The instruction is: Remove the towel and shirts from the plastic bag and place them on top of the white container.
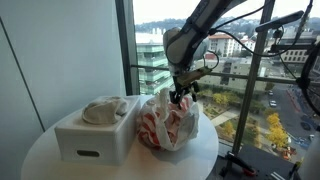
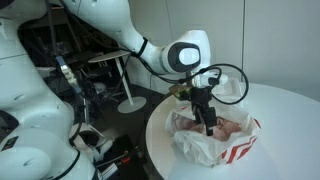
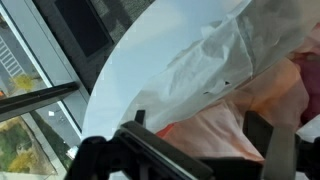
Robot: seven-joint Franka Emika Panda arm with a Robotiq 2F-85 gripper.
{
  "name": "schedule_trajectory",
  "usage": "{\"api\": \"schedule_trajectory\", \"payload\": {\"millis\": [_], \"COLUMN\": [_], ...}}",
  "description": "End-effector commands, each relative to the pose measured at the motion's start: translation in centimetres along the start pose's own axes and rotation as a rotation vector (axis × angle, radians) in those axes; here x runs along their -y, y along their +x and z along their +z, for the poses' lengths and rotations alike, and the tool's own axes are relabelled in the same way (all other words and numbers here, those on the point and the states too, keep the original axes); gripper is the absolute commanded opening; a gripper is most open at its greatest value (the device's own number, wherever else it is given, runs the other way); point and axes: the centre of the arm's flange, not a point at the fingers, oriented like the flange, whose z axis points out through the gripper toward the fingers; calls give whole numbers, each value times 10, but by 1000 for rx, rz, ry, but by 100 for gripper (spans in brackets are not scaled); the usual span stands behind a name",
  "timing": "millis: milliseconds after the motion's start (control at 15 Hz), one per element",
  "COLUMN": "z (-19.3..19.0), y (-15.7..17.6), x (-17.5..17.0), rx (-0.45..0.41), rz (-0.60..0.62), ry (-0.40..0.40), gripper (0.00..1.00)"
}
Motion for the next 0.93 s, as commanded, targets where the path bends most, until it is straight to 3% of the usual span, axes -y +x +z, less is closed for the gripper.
{"api": "schedule_trajectory", "payload": {"millis": [0, 333, 533, 867], "z": [25, 32, 44, 88], "y": [30, 41, 49, 69], "x": [16, 42, 50, 48], "rx": [-59, -125, -144, -65], "rz": [-15, -16, 5, 48], "ry": [-38, 93, 107, 128], "gripper": [100, 100, 100, 100]}}
